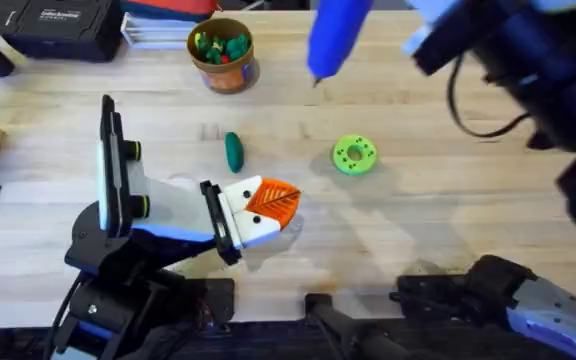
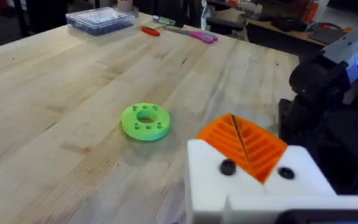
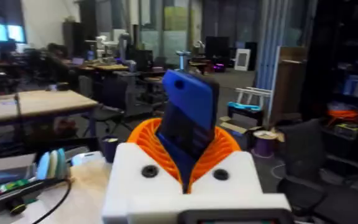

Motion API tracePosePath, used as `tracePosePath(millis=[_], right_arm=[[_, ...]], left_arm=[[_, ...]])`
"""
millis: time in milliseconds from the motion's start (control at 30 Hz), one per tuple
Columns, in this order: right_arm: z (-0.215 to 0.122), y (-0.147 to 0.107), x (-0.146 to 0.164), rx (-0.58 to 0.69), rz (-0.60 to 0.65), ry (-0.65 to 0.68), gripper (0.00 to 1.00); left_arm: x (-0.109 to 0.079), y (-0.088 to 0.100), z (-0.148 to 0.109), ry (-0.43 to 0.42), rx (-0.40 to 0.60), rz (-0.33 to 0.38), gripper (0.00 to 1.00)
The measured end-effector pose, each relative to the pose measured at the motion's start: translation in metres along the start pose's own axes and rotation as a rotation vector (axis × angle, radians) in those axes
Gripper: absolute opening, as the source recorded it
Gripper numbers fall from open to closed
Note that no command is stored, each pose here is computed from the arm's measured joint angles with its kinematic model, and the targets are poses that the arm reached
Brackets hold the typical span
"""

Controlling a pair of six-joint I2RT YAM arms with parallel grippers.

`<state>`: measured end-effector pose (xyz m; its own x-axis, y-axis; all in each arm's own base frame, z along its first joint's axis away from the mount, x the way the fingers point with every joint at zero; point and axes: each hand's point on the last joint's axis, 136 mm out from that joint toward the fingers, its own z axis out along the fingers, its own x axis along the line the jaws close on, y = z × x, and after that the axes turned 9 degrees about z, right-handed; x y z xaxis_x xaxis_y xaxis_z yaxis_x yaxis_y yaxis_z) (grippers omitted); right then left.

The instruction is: Pick up the gripper from the table and insert it into the empty holder that is missing its gripper. Then pick up a screw, insert it into the mounting hole, and use the screwdriver to tighten it. Finally, clean up the table by picking up the vegetable and placing it into the bucket.

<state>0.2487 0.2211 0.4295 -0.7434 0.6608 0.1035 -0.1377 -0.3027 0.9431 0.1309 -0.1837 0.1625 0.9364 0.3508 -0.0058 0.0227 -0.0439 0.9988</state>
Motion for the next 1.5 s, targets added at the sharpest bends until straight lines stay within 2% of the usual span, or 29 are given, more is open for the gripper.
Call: tracePosePath(millis=[233, 433, 633, 767, 1333, 1500], right_arm=[[0.011, -0.032, 0.046, 0.058, 0.067, 0.158, 0.026], [0.008, -0.041, 0.073, 0.086, 0.127, 0.235, 0.026], [-0.001, -0.047, 0.089, 0.040, 0.162, 0.292, 0.026], [-0.009, -0.050, 0.099, 0.001, 0.170, 0.328, 0.026], [-0.014, -0.081, 0.119, 0.058, 0.122, 0.425, 0.026], [-0.014, -0.082, 0.121, 0.058, 0.123, 0.432, 0.026]], left_arm=[[0.000, 0.000, 0.000, 0.000, 0.000, 0.000, 0.004], [0.000, 0.000, 0.000, 0.000, 0.000, 0.000, 0.004], [0.000, 0.000, 0.000, 0.000, 0.000, 0.000, 0.004], [0.000, 0.000, 0.000, 0.000, 0.000, 0.000, 0.004], [0.000, 0.000, 0.000, 0.000, 0.000, 0.000, 0.004], [0.000, 0.000, 0.000, 0.000, 0.000, 0.000, 0.004]])
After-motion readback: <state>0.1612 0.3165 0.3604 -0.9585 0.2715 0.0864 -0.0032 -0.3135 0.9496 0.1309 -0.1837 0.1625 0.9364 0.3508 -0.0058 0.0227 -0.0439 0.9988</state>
